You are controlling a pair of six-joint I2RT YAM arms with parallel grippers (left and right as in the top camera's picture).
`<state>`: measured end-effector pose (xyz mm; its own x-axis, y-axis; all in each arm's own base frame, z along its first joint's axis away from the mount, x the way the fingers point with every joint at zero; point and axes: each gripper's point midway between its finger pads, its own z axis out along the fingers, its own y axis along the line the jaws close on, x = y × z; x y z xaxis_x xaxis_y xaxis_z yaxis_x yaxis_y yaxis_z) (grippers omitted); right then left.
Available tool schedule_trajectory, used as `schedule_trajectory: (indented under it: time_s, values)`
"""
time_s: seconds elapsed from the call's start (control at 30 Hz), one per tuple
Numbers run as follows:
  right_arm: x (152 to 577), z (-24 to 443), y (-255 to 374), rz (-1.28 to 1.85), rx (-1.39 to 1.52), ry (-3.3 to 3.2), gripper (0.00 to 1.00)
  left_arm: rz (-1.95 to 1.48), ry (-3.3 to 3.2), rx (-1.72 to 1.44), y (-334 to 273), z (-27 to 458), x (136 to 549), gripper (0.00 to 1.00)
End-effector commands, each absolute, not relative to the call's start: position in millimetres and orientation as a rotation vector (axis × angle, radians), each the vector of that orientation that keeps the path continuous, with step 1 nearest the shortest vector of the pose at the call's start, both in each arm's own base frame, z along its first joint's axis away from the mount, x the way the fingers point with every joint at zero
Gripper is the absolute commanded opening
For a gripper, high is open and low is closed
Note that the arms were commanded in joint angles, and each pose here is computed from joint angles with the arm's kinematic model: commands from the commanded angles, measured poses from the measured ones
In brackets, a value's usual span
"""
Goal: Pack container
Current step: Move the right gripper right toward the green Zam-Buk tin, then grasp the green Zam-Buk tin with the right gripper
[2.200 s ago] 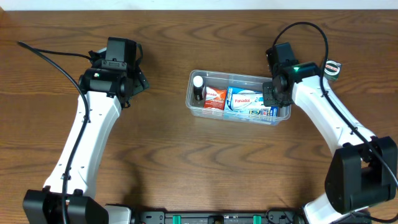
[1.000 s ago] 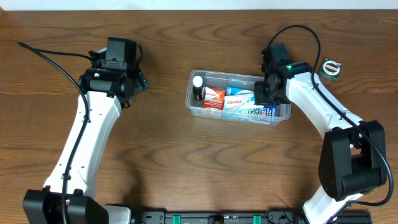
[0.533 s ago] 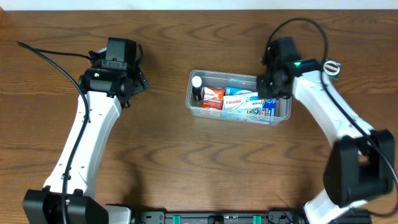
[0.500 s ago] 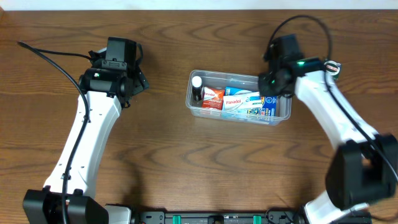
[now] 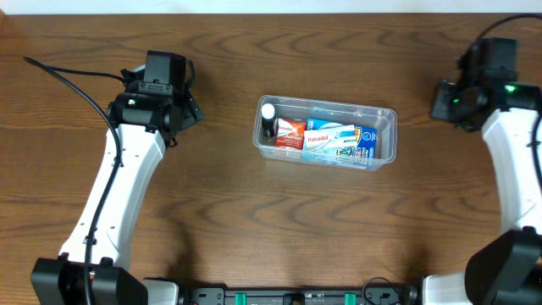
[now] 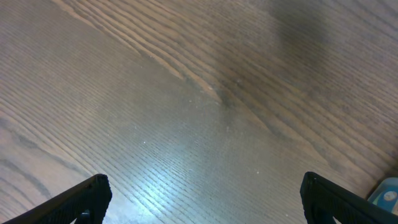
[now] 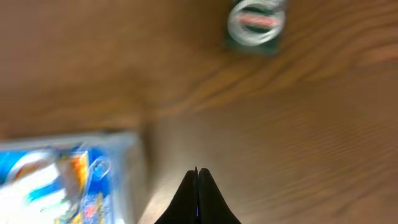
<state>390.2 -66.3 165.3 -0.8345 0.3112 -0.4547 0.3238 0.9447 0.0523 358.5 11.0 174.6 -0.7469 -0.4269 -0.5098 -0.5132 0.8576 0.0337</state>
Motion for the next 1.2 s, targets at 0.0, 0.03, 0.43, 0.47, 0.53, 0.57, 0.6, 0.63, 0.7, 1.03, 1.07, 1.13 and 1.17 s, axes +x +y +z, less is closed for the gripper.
schedule_trajectory:
  time_s: [0.0, 0.03, 0.43, 0.47, 0.53, 0.57, 0.6, 0.63, 0.7, 1.03, 1.07, 1.13, 1.17]
  values:
    - [397.3, 156.5, -101.0, -0.094, 0.568, 2.587, 0.25, 0.265, 2.540, -0.687, 14.6, 170.8, 358.1, 0.98]
    - [401.9, 155.3, -108.5, -0.099, 0.585, 2.568, 0.45, 0.265, 2.540, -0.687, 14.6, 170.8, 358.1, 0.98]
    - [438.7, 96.4, -139.1, -0.135, 0.567, 2.578, 0.99, 0.265, 2.540, -0.687, 14.6, 170.8, 358.1, 0.98]
    - [441.9, 93.3, -140.0, -0.135, 0.565, 2.572, 0.99, 0.265, 2.540, -0.687, 14.6, 170.8, 358.1, 0.98]
    - [447.1, 86.4, -141.4, -0.134, 0.565, 2.568, 0.99, 0.265, 2.540, -0.687, 14.6, 170.8, 358.1, 0.98]
    - [449.3, 83.7, -141.9, -0.135, 0.564, 2.565, 0.99, 0.265, 2.540, -0.687, 14.6, 170.8, 358.1, 0.98]
    - [451.5, 81.5, -142.9, -0.137, 0.563, 2.561, 0.99, 0.265, 2.540, -0.687, 14.6, 170.8, 358.1, 0.98]
    - [454.4, 80.7, -144.1, -0.144, 0.548, 2.555, 0.99, 0.265, 2.540, -0.687, 14.6, 170.8, 358.1, 0.98]
    - [460.4, 79.6, -147.8, -0.163, 0.512, 2.541, 0.99, 0.265, 2.540, -0.687, 14.6, 170.8, 358.1, 0.98]
    - [487.4, 58.7, -153.9, -0.127, 0.470, 2.481, 0.99, 0.265, 2.540, -0.687, 14.6, 170.8, 358.1, 0.98]
    - [488.4, 53.5, -154.4, -0.127, 0.472, 2.484, 0.99, 0.265, 2.540, -0.687, 14.6, 170.8, 358.1, 0.98]
    - [491.3, 40.6, -155.5, -0.128, 0.474, 2.492, 0.99, 0.265, 2.540, -0.687, 14.6, 170.8, 358.1, 0.98]
    - [492.5, 37.0, -155.9, -0.128, 0.474, 2.492, 0.99, 0.265, 2.540, -0.687, 14.6, 170.8, 358.1, 0.98]
